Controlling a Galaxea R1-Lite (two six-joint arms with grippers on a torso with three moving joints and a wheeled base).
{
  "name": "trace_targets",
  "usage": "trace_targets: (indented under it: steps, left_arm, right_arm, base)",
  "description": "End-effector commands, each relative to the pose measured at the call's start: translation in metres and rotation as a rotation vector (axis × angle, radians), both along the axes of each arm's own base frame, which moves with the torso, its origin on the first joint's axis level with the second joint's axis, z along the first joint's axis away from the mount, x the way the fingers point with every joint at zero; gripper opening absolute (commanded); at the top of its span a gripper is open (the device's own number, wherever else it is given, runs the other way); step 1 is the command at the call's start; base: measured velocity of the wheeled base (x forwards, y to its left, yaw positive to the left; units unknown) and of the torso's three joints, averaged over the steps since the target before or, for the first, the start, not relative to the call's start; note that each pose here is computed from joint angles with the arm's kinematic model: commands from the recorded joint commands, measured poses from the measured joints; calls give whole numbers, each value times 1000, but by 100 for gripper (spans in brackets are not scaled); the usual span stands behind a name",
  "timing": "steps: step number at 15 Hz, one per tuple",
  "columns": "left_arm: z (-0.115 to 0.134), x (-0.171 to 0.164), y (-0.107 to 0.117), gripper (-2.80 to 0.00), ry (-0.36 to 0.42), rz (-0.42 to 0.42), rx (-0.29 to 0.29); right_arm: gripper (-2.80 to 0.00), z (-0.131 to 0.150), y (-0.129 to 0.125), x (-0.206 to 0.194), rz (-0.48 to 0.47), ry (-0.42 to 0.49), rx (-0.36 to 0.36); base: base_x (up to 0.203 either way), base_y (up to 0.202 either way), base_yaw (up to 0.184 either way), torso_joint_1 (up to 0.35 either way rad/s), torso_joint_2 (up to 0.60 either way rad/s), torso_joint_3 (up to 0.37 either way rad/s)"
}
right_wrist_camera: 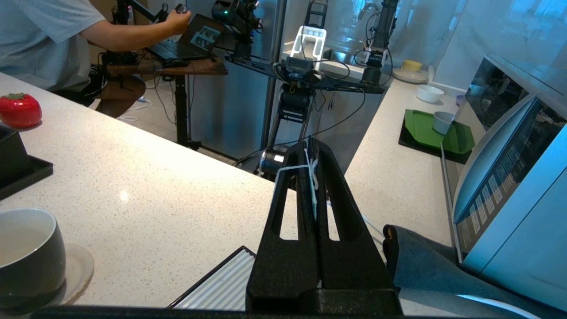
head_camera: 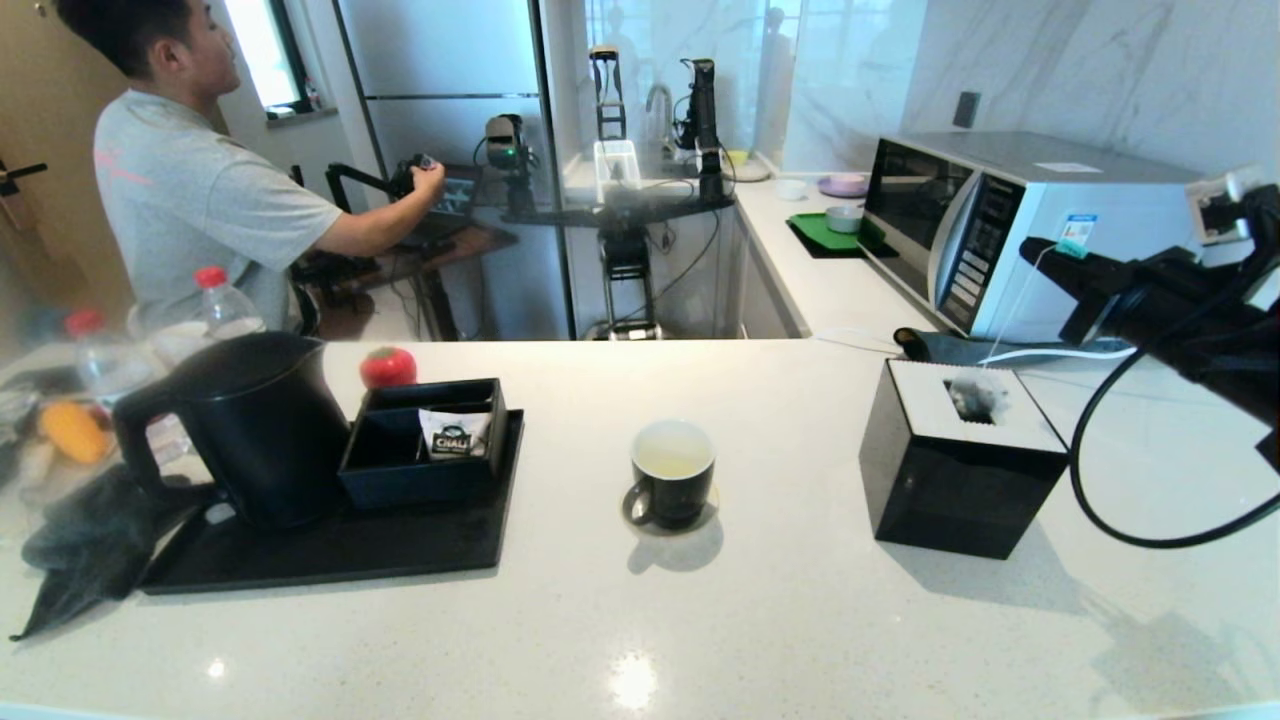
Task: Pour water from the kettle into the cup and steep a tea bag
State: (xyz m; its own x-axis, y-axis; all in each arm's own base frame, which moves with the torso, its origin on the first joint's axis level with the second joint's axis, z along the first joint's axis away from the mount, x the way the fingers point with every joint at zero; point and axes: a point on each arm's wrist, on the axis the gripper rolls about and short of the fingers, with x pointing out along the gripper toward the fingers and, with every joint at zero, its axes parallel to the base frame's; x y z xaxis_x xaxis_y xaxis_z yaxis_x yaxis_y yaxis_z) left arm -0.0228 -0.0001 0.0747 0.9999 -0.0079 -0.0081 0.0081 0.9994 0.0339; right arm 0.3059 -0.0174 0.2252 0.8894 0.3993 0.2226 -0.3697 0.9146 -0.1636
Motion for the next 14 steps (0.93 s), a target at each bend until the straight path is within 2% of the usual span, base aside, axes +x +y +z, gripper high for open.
trace_targets:
  steps: [1,14]
  left_arm:
    - [0,0,0,-280,0,0,0]
    - [0,0,0,-280,0,0,0]
  right_arm:
    - [-280,-2,0,-1,3,3,-1]
    - [-280,-52,6,-25,49,137,0]
  base:
    - [0,0,0,0,0,0]
    - [0,0,0,0,0,0]
